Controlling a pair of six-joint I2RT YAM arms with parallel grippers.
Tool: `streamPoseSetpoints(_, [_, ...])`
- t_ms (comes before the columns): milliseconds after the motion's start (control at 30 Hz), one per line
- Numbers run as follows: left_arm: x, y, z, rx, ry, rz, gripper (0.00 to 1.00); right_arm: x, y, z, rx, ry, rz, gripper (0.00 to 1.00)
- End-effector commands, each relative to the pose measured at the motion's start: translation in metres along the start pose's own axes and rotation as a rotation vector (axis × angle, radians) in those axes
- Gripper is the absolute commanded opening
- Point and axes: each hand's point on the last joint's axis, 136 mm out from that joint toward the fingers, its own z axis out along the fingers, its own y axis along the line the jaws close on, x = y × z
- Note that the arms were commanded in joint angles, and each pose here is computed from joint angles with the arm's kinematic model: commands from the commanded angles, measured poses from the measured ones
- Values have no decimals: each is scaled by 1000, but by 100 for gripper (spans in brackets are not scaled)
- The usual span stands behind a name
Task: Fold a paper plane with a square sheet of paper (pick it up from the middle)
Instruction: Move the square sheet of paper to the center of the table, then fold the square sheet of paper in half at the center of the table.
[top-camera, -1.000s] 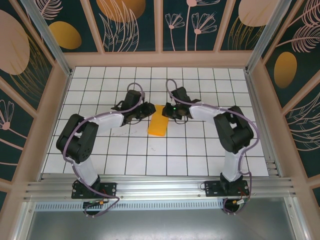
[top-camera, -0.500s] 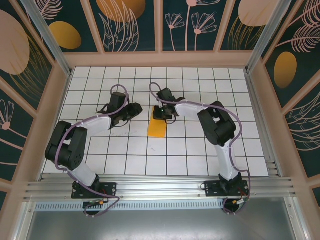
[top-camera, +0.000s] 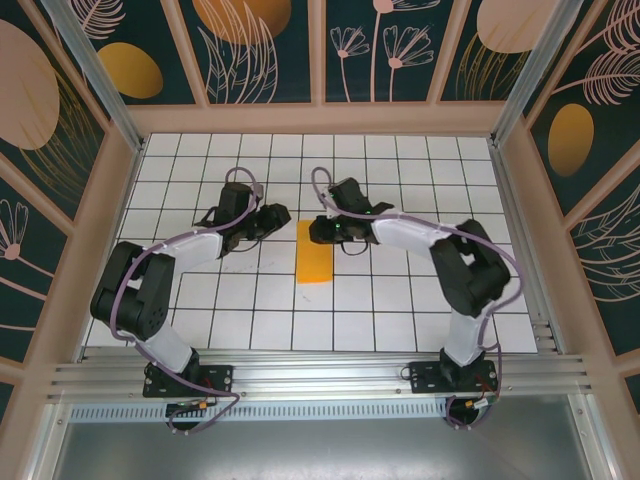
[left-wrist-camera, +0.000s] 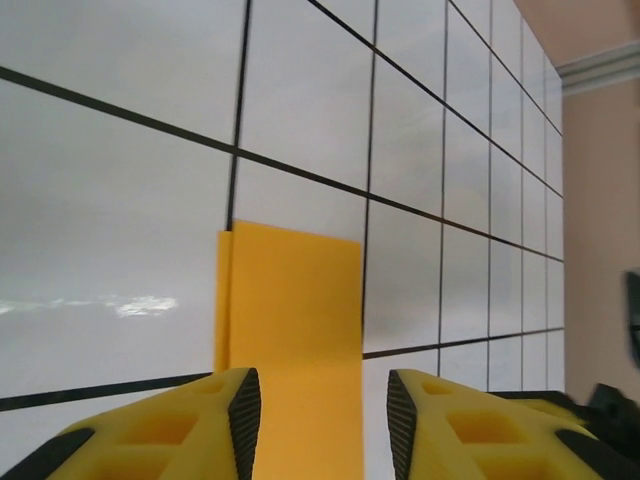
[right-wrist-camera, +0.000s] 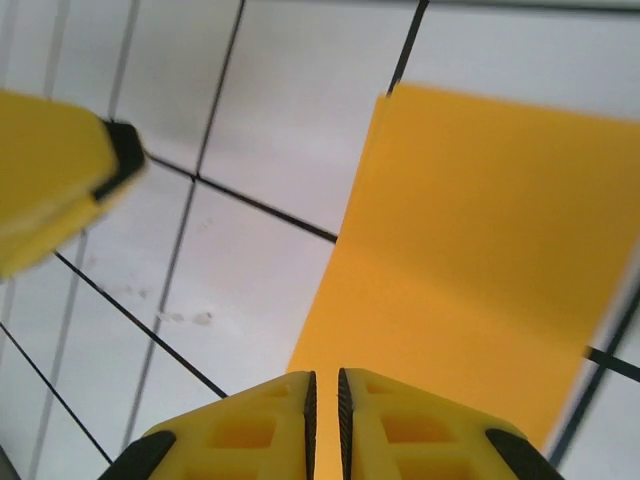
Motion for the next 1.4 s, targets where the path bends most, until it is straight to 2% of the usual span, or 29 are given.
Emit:
streamPoseSetpoints(0, [-2, -39, 10, 114, 35, 92, 39, -2, -24, -16, 55, -93, 173, 17])
streamPoseSetpoints(300, [13, -56, 69, 92, 147, 154, 32, 1, -33, -15, 39, -108, 272, 15])
streamPoseSetpoints(567, [25, -50, 103, 52, 213, 164, 23, 25, -29, 2, -14, -21, 292, 13])
streamPoseSetpoints(800, [30, -38, 109, 32, 226, 145, 21, 50, -30, 21, -12, 81, 272, 13])
streamPoseSetpoints(1133, [36, -39, 107, 59, 243, 147, 21, 75, -51, 31, 42, 145, 279, 13])
streamPoseSetpoints(1367, [45, -38, 106, 72, 266, 156, 22, 94, -63, 31, 52, 184, 201, 13])
